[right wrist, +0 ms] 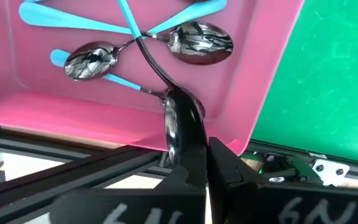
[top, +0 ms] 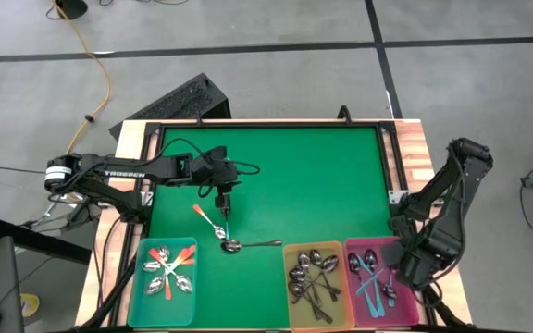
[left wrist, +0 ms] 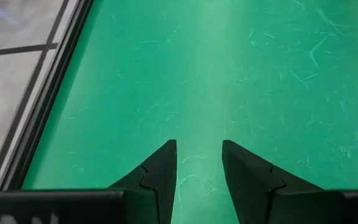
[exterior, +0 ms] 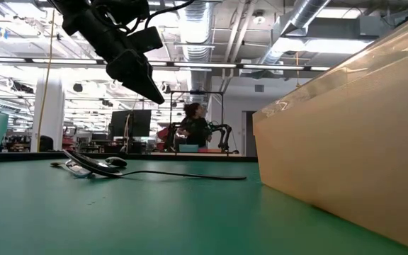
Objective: Sort silverware by color (type)
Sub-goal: Put the blue spoon into the pink bin
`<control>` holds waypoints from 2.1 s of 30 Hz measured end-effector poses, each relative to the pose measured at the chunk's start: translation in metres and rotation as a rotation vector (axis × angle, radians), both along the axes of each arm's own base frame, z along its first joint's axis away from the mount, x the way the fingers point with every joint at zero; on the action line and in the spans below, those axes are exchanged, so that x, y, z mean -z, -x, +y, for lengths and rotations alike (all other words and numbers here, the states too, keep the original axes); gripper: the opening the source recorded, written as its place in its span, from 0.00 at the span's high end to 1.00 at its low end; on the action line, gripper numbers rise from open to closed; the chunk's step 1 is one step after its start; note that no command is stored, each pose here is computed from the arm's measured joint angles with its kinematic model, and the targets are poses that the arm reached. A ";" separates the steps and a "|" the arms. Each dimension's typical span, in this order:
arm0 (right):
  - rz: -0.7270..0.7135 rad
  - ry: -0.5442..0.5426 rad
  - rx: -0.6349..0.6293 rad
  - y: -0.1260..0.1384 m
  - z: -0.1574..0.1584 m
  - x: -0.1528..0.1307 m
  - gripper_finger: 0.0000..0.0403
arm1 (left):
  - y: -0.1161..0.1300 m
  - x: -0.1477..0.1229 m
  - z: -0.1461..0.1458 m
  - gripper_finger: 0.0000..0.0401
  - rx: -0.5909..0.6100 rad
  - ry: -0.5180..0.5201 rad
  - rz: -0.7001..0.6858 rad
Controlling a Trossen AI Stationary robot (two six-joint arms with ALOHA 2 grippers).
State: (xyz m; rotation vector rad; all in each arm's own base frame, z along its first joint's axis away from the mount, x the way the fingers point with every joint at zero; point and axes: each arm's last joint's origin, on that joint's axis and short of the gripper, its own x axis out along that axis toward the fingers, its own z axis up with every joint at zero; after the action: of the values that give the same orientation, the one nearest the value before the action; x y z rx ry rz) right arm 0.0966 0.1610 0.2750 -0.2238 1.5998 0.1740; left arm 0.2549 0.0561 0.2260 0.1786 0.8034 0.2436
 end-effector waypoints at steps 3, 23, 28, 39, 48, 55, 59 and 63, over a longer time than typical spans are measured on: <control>0.012 0.006 0.004 0.000 -0.001 0.000 0.98 | 0.000 0.000 0.000 0.72 0.000 0.000 0.000; 0.063 0.017 -0.106 0.002 -0.004 0.000 0.98 | -0.003 -0.004 0.001 0.72 -0.012 0.002 -0.057; 0.116 0.016 -0.157 0.005 -0.006 -0.001 0.98 | -0.003 -0.004 0.001 0.72 -0.012 0.002 -0.057; 0.137 0.034 -0.268 0.001 -0.003 0.004 0.98 | -0.003 -0.004 0.001 0.72 -0.013 0.003 -0.057; 0.216 0.102 -0.327 -0.014 0.007 0.022 0.98 | -0.003 -0.004 0.001 0.72 -0.014 0.001 -0.056; 0.199 0.137 -0.308 -0.020 0.005 0.024 0.98 | -0.003 -0.004 0.001 0.72 -0.017 0.004 -0.057; 0.191 0.147 -0.301 -0.022 0.003 0.024 0.98 | -0.003 -0.004 0.001 0.72 -0.018 0.006 -0.058; 0.190 0.148 -0.284 -0.022 0.003 0.024 0.98 | -0.003 -0.004 0.001 0.72 -0.019 0.006 -0.057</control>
State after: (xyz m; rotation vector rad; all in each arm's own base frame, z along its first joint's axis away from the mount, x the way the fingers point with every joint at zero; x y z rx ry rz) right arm 0.1187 0.1640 0.2507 -0.5646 1.7665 0.3036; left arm 0.2582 0.0569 0.2296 0.1581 0.7490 0.2631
